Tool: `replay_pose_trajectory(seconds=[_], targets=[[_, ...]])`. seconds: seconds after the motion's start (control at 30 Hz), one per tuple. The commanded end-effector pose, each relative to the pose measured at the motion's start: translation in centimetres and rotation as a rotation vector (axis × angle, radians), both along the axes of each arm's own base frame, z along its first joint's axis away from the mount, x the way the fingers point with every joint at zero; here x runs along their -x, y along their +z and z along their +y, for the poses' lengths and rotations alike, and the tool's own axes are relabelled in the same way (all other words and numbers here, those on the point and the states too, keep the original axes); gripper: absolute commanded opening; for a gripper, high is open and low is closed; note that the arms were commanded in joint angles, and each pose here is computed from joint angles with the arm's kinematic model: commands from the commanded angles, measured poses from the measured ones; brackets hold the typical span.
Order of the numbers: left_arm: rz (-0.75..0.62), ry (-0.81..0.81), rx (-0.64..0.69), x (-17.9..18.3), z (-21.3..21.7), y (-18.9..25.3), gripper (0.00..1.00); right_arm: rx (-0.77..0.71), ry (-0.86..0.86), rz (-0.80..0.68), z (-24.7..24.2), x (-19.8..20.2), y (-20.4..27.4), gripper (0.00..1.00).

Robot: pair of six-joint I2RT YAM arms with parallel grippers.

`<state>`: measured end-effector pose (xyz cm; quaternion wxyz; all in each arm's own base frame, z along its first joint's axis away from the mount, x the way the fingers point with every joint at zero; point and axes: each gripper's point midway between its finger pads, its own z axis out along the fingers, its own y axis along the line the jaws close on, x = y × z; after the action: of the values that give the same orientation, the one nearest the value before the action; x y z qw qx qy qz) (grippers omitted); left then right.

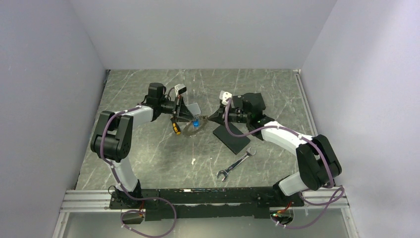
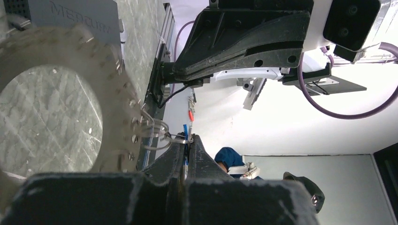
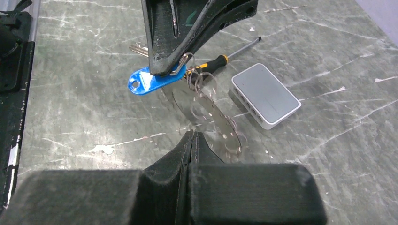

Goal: Remove the keys from the keyring
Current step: Pick up the key from the keyring.

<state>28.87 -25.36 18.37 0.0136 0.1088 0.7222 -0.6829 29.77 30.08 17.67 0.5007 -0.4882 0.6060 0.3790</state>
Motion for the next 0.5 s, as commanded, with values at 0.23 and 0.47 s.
replay_pose_trajectory(seconds=[0.23,0.47], targets=[[-0.103,-0.066,0.053,0.6,0.0,2.3,0.0,-0.023,0.083,-0.053,0.6,0.5,2.6,0.23],[-0.103,-0.139,0.081,1.9,-0.7,2.7,0.0,-0.073,0.138,-0.075,1.3,0.9,2.6,0.41]])
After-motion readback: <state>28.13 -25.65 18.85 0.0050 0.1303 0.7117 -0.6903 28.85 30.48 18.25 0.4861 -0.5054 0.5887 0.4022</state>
